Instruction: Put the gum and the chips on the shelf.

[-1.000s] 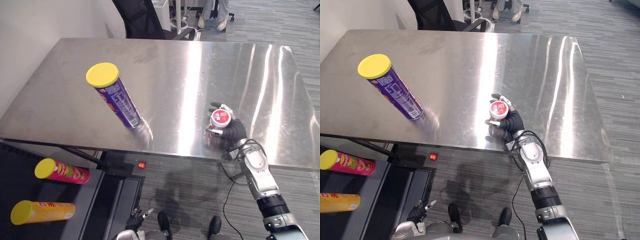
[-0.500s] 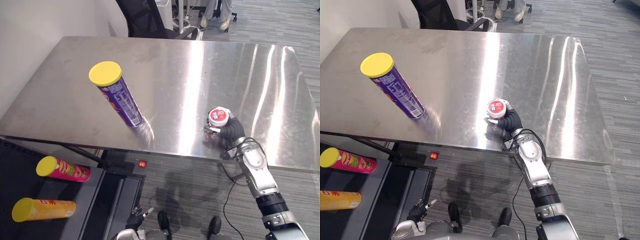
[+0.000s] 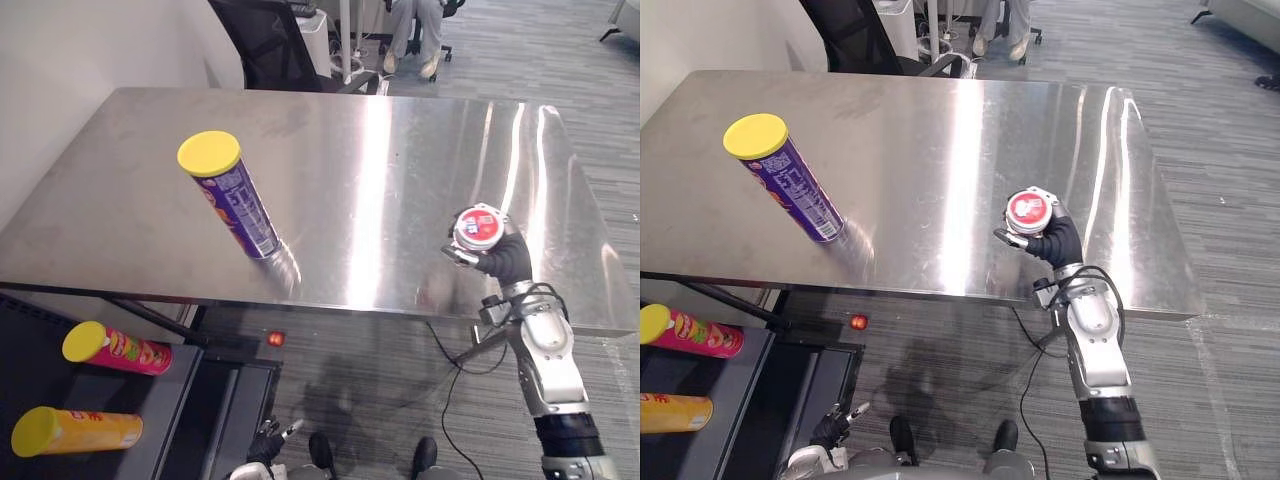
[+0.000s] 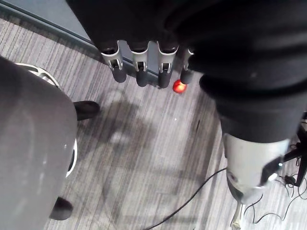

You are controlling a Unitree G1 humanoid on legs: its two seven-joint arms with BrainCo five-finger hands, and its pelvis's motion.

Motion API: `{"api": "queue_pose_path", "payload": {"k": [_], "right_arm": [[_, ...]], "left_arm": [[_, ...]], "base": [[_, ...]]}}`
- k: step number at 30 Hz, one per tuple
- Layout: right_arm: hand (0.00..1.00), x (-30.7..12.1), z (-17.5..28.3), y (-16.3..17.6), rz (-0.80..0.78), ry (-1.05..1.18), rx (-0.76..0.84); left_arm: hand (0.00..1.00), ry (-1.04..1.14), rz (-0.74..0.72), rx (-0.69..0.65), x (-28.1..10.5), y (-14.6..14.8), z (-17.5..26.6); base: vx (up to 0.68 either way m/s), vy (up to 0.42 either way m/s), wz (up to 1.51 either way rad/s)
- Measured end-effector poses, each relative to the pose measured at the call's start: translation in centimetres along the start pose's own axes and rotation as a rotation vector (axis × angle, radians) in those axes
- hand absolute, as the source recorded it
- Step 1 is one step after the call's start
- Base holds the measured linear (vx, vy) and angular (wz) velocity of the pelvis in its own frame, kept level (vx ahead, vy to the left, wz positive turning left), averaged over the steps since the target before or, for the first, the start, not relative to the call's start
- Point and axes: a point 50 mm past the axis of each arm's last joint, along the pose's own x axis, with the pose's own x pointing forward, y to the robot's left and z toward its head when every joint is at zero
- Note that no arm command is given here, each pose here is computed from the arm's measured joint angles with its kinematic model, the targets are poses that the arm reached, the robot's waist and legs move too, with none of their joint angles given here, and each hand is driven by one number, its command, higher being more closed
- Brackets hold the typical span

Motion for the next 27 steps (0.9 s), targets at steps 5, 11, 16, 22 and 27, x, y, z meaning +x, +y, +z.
{"api": "queue_pose_path", "payload": {"k": [5, 11, 16, 22, 27], "right_arm": [[1.0, -0.9, 0.8, -0.3, 0.001, -0.031, 0.05], [1.0, -2.7, 0.4, -0.8, -0.018, 0.011, 0.04], [1.0, -3.1, 0.2, -0.8, -0.032, 0.024, 0.045], [1.0, -2.3, -0.2, 2.1, 0.064, 0.02, 0.112], [1.0, -1.2, 0.3, 2.7, 0.057, -0.022, 0.126]], "left_arm": [[0.0, 0.009, 0.007, -0.002, -0.1, 0.2, -0.3], [0.0, 0.027, 0.029, -0.018, -0.5, 0.8, -1.1], [0.0, 0.022, 0.035, -0.016, -0.4, 1.1, -0.9], [0.0, -0.008, 0.042, -0.052, -0.1, 1.3, 0.1], [0.0, -0.048, 0.038, -0.107, -0.1, 0.8, 0.7]], "base": [[-0.07, -0.031, -0.1], [-0.04, -0.023, -0.09], [-0.05, -0.002, -0.14], [-0.08, -0.033, 0.33], [-0.08, -0.14, 1.54]]}}
